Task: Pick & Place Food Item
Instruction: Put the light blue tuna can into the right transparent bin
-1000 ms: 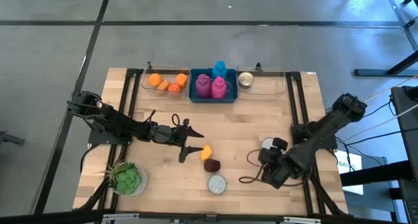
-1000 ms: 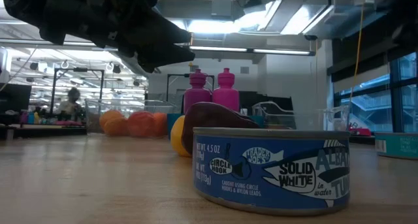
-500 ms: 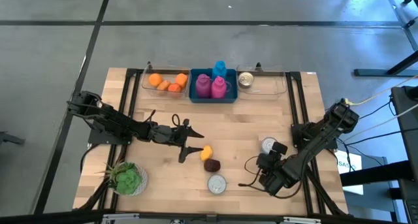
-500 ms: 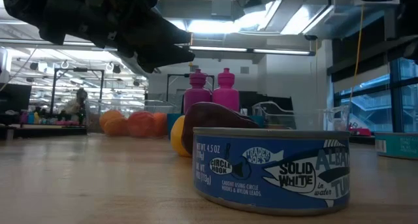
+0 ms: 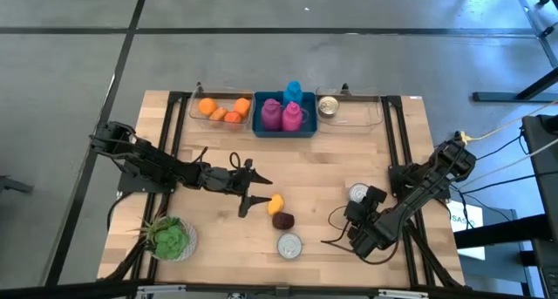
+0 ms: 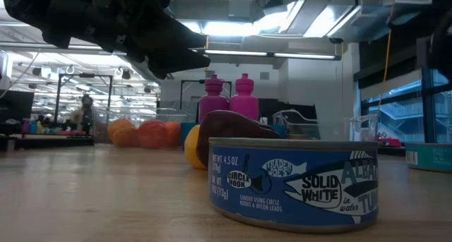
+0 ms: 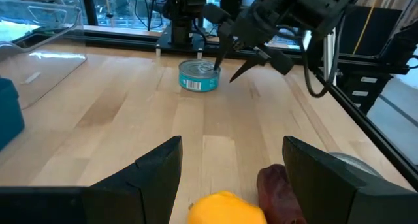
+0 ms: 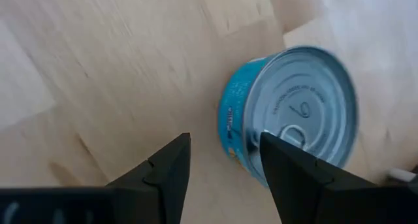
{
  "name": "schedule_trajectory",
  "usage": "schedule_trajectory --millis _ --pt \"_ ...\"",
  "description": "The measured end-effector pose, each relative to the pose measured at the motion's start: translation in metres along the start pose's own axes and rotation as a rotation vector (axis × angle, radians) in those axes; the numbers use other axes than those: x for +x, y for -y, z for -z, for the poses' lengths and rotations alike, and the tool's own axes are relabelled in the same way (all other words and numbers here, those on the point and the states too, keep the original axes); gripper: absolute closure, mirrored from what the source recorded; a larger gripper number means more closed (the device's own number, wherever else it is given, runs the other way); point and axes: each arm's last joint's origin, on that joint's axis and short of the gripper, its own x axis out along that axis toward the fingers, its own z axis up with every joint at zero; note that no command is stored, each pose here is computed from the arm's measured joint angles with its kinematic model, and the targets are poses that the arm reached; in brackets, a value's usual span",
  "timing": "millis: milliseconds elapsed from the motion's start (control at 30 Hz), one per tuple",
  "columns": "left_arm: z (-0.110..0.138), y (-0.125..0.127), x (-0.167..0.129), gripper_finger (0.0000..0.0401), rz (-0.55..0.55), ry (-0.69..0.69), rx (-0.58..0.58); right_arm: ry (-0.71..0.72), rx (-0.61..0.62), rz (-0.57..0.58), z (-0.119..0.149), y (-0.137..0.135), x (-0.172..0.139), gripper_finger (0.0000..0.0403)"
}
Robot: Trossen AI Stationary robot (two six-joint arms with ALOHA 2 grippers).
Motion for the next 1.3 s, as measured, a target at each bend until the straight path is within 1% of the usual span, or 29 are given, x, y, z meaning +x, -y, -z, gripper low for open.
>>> schedule_trajectory --millis 233,400,533,733,767,1100,1233,1300 --pt "0.0 0.0 0.0 0.0146 0.0 0.0 0.0 0.015 0.01 -0.004 0.003 0.001 0.008 0.0221" --pt "0.0 0.0 0.0 0.0146 -0.004 0.001 0.0 0.025 0.01 0.001 0.003 0.002 0.008 0.0246" --pt "0.0 0.0 0.0 0.0146 -0.007 0.002 -0.001 0.023 0.02 0.012 0.003 0.003 0.008 0.0289" --pt "0.0 0.0 0.0 0.0146 -0.007 0.002 -0.001 0.04 0.02 0.025 0.003 0.004 0.008 0.0382" --pt "0.0 0.0 0.0 0.0146 -0.007 0.002 -0.001 0.042 0.02 0.024 0.003 0.003 0.008 0.0391" --pt "0.0 0.0 0.0 0.0146 -0.007 0.002 -0.001 0.046 0.029 0.004 0.002 0.004 0.005 0.0401" --pt "0.0 0.0 0.0 0.0146 -0.008 0.002 -0.001 0.071 0.036 -0.066 -0.005 0.002 -0.009 0.0402" --pt "0.0 0.0 0.0 0.0146 -0.007 0.003 -0.001 0.083 0.026 -0.081 -0.009 0.004 -0.015 0.0402"
